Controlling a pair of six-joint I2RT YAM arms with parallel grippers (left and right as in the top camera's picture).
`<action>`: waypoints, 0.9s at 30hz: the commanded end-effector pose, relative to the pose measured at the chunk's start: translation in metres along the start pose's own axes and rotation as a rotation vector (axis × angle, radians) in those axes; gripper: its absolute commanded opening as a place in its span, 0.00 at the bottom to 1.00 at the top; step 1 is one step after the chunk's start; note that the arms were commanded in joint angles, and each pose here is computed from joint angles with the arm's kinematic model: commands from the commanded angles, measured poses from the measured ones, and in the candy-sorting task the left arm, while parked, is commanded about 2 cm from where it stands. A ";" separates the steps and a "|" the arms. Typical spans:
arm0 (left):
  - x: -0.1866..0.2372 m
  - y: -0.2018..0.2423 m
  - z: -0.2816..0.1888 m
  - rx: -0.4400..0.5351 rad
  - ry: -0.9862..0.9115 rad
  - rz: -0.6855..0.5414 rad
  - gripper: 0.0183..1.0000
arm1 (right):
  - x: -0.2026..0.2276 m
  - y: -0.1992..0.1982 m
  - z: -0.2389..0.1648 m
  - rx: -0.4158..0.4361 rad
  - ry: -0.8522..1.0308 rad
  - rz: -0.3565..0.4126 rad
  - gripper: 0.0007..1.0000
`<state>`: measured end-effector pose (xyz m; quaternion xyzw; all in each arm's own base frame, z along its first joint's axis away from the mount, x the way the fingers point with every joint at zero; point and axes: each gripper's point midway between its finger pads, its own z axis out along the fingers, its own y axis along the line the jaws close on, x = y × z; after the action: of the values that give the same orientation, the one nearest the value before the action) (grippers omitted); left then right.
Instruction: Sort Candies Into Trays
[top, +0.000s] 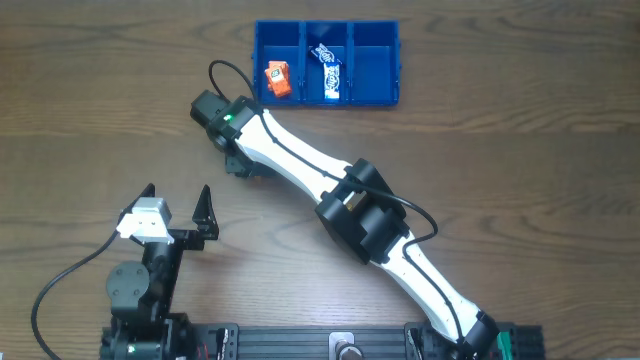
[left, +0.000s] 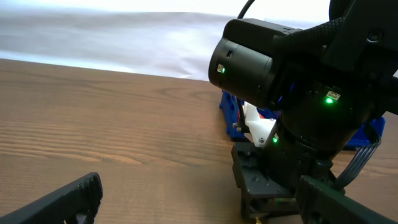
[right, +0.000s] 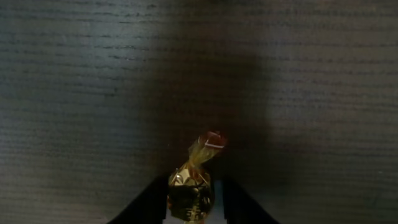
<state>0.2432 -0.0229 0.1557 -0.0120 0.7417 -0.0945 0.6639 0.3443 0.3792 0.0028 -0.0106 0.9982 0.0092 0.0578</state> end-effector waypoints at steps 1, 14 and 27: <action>0.017 0.000 0.001 0.009 0.046 0.000 1.00 | -0.002 -0.010 0.015 0.038 0.010 0.014 0.23; 0.017 0.000 0.001 0.009 0.046 0.000 1.00 | -0.072 -0.072 -0.130 0.004 -0.250 0.022 0.13; 0.017 0.000 0.001 0.009 0.046 0.000 1.00 | -0.179 -0.249 -0.171 0.043 -0.397 0.142 0.14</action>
<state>0.2432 -0.0229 0.1557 -0.0120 0.7417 -0.0945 0.6639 0.5008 0.1406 0.2108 0.0910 0.9551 -0.0187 0.2812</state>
